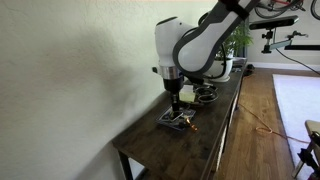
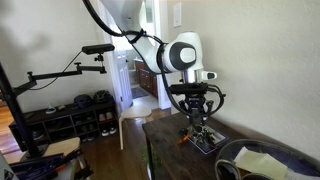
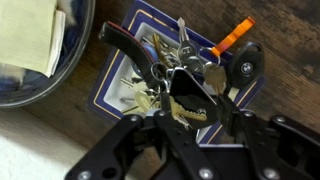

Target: Pick the keys and put them on the object

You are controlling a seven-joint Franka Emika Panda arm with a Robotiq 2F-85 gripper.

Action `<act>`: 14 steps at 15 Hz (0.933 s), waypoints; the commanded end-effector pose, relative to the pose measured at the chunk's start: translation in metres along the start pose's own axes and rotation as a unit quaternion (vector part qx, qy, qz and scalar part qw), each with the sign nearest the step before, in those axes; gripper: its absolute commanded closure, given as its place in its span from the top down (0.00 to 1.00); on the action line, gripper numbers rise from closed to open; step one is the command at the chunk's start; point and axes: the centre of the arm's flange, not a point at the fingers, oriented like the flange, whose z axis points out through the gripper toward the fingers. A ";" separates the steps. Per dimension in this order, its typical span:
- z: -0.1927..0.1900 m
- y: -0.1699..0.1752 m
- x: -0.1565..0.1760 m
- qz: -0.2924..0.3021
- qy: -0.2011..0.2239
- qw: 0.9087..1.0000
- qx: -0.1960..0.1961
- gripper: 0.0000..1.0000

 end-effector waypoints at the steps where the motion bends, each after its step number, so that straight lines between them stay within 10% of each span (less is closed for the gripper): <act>1: -0.018 -0.008 -0.006 0.005 0.010 1.000 -0.005 0.83; 4: -0.027 -0.014 -0.005 0.002 0.015 1.000 0.001 1.00; 14: -0.071 -0.054 0.003 0.039 0.013 0.997 0.068 1.00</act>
